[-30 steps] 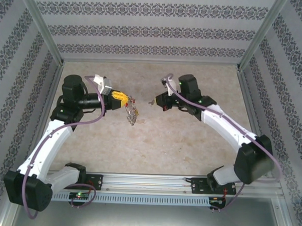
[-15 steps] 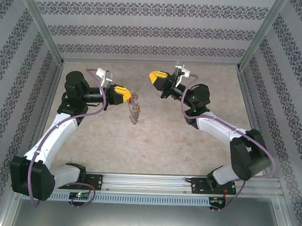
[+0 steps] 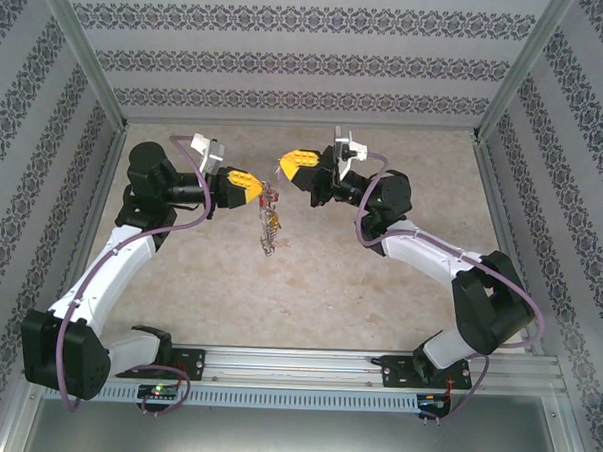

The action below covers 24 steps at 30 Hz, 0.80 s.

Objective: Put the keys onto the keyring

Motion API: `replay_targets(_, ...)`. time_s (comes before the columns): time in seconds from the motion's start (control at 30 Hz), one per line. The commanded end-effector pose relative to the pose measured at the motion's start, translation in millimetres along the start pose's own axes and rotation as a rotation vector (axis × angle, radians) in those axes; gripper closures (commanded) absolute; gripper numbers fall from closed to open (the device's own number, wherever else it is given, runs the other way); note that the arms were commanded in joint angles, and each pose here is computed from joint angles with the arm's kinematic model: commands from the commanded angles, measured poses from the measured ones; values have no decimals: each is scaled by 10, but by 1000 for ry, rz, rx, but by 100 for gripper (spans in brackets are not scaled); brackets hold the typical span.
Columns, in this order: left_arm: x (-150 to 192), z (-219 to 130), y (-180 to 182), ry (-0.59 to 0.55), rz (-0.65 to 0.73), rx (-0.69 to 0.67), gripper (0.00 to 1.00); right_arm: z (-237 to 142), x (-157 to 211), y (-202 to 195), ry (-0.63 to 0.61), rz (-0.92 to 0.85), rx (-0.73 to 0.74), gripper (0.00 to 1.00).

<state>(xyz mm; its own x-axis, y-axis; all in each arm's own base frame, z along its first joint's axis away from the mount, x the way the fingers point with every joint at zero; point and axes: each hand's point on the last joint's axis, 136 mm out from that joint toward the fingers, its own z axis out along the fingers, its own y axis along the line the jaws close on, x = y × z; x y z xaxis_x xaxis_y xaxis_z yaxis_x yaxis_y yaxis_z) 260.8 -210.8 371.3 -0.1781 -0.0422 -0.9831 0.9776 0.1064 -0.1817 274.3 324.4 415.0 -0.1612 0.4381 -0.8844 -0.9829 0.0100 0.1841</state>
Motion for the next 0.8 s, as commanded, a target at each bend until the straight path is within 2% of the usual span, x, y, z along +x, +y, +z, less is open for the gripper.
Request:
replay_targets(0.0,-215,-6,-195,-22,102,55,100,51,-51,173,16,-67,-66,100)
replay_targets(0.43,-303,13,-246,-36,112,84,100,129,68,376,92,-15,-198,100)
replay_targets(0.77,-291,23,-259,-34,111,90,100,165,111,408,84,-7,-202,100)
